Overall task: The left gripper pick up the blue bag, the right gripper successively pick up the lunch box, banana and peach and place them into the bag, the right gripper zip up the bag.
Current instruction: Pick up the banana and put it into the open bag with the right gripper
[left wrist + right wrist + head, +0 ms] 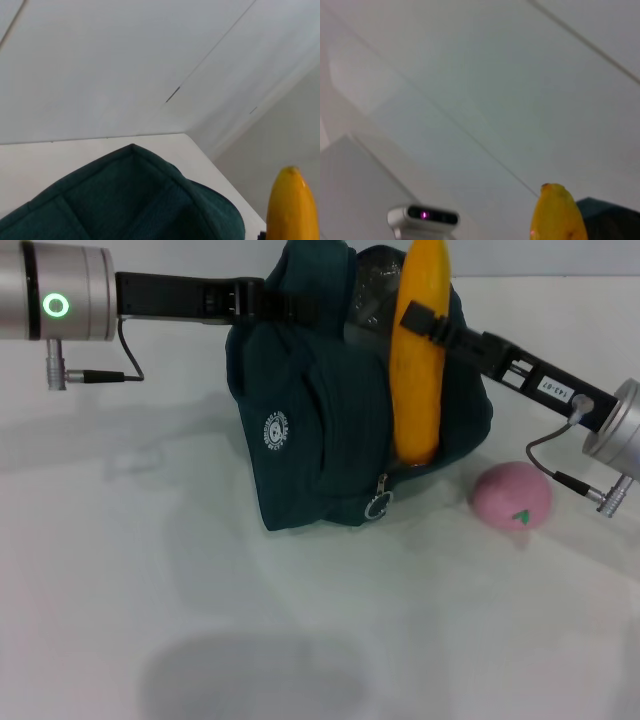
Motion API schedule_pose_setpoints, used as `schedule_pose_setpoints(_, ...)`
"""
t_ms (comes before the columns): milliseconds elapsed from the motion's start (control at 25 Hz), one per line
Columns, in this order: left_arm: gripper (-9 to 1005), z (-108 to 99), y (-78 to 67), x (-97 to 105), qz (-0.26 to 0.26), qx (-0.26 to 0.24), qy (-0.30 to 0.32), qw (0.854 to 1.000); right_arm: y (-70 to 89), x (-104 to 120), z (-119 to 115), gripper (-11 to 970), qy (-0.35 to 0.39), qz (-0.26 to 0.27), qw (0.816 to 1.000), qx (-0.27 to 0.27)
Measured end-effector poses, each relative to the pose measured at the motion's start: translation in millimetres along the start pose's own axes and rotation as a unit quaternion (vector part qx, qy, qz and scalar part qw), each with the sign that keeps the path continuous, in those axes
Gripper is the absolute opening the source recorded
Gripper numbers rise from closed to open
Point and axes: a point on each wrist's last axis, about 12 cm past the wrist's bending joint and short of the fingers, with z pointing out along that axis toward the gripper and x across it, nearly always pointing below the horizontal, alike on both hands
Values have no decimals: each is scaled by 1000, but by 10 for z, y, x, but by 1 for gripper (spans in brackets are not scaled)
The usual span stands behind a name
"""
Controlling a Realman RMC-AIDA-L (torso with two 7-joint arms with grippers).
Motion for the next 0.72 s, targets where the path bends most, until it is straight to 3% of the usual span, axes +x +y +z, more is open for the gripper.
schedule_pose_setpoints(240, 46, -2, -1, -9, -3, 0, 0, 1000, -4, -59, 50, 459, 45, -16, 999, -8)
schedule_pose_setpoints(720, 46, -35, 16, -2, -14, -4, 0, 1000, -35, -241, -122, 478, 39, -51, 998, 4)
